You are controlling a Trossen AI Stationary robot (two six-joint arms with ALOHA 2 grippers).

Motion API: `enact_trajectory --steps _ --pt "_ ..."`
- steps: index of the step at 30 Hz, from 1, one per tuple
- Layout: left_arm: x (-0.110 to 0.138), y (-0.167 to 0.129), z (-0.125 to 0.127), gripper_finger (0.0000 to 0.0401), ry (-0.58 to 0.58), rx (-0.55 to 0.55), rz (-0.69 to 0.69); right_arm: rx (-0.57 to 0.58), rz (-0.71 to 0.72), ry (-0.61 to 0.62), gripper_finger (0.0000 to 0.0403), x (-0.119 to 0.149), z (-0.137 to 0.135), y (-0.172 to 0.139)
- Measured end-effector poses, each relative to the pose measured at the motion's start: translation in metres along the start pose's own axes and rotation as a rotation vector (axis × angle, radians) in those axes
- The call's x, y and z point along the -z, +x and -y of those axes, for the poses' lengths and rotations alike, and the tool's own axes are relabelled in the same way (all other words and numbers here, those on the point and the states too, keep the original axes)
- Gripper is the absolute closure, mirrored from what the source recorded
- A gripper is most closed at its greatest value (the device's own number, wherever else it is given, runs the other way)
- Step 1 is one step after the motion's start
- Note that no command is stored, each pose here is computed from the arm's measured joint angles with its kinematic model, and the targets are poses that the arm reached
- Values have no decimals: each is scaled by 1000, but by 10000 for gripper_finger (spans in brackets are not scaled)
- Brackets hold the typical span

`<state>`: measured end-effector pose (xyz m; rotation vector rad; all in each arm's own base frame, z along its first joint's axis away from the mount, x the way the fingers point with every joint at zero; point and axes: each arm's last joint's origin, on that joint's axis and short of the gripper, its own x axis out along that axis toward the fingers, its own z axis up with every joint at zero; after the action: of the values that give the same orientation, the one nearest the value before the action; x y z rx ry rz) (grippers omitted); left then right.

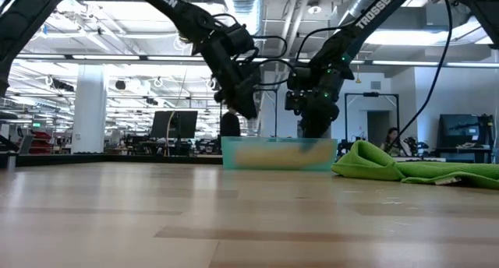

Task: Roll microfiber towels into tight, uniform cylinder then place into a basket
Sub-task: Put the rolled orange microfiber towel into the blue bin, then fold the green microfiber towel

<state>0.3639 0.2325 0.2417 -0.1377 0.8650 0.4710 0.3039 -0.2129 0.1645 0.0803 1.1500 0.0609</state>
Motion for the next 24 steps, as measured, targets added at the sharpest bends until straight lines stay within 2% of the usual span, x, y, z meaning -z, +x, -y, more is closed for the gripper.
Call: enact_trajectory --steps 5,10,13,18,24 --pt "-6 -5 1 275 11 1 11 52 -38 25 273 1 1 0" --pt "-3 -5 1 275 11 5 -20 39 -63 44 191 4 0 0" --pt "-3 -5 1 275 12 -11 -23 28 -79 92 160 5 -1 0" --pt "-4 -5 1 275 12 -19 -11 19 -90 110 149 6 -5 -7" --pt "-4 -10 0 275 26 -33 -15 58 -15 97 161 0 -14 -42"
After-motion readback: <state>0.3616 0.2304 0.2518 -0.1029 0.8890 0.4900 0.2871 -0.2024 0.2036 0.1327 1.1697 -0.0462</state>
